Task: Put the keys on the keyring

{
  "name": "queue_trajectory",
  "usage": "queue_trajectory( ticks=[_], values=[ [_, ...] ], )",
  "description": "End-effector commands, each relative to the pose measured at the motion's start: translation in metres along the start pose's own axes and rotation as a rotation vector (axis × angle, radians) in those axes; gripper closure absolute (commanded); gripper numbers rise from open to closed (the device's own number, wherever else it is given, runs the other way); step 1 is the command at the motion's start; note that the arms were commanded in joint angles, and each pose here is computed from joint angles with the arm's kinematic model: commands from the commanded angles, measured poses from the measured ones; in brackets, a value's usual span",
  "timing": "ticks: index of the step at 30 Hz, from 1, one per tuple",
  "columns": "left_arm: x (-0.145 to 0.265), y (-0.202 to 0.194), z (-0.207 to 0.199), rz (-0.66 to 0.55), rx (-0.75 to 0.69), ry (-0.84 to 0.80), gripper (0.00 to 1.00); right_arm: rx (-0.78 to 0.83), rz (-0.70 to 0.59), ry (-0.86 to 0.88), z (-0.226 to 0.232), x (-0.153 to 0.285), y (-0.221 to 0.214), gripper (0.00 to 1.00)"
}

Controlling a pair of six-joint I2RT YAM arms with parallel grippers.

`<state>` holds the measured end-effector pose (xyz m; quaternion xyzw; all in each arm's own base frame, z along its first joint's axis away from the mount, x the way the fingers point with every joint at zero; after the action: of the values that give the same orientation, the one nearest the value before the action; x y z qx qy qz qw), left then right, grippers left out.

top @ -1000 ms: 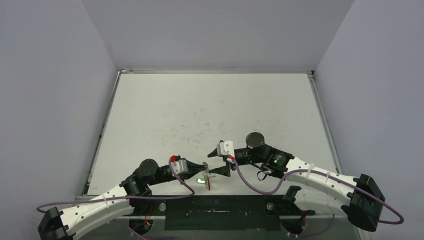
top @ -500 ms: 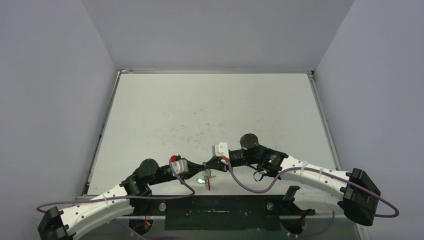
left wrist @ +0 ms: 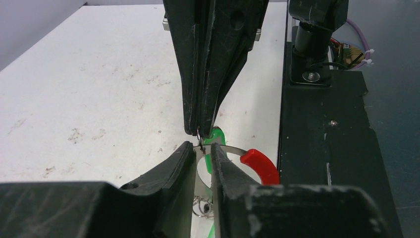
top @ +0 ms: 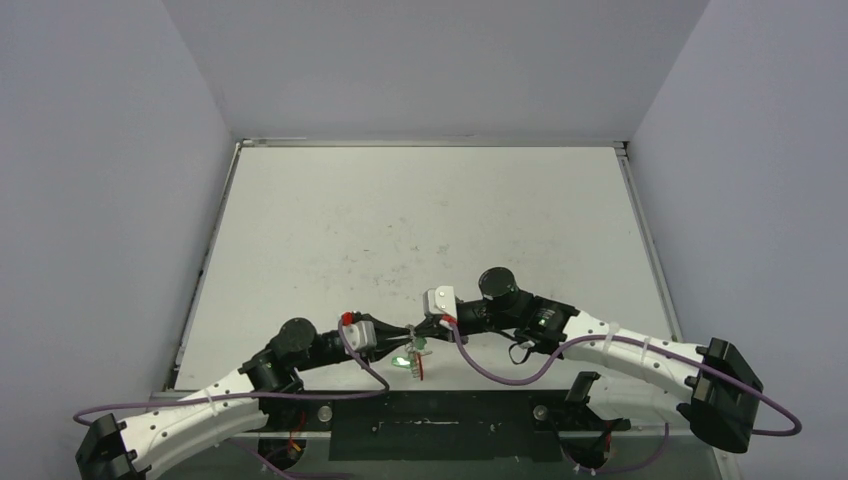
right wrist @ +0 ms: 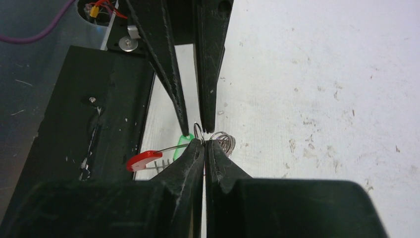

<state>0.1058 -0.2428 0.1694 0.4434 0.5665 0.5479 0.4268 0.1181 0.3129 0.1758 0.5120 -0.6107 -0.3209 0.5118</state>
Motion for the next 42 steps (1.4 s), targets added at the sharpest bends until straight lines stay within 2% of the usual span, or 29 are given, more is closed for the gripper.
queue_trajectory(
  ticks=[1,3,9,14,17,20,27,42],
  values=[
    [0.0,0.028,-0.001,-0.066,-0.048,-0.002,0.79,-0.012,0.086,-0.044,-0.012,0.011,0.008,1.0],
    [0.002,0.026,0.003,-0.044,-0.049,0.024,0.75,-0.046,0.157,-0.037,-0.013,0.015,0.004,1.0],
    [0.006,0.027,0.013,-0.025,-0.053,0.093,0.72,-0.152,0.356,-0.009,-0.016,0.023,-0.002,1.0],
    [0.002,0.027,0.014,-0.021,-0.053,0.09,0.66,-0.258,0.506,-0.018,-0.024,0.024,-0.005,1.0],
    [-0.004,0.025,0.015,-0.018,-0.051,0.081,0.65,-0.304,0.553,0.012,-0.023,0.017,-0.005,1.0],
    [-0.009,0.024,0.016,-0.018,-0.05,0.073,0.65,-0.31,0.572,0.041,-0.02,0.011,-0.005,1.0],
    [-0.016,0.022,0.019,-0.02,-0.054,0.081,0.74,-0.293,0.552,0.059,-0.016,0.002,0.002,1.0],
    [-0.021,0.022,0.013,-0.035,-0.031,0.037,0.75,-0.269,0.496,0.039,-0.019,-0.004,0.019,1.0]
  ],
)
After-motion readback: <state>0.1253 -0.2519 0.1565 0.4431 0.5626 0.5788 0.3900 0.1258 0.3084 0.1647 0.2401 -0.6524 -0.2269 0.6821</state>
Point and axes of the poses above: each gripper's point midway between its finger pads, its own x axis back along the fingers, its own z axis along the line the jaws close on, y = z × x, the point moved 2 cm from there along x, back along the fingers, and after that the axes turned 7 degrees about x, right-handed, at the moved point
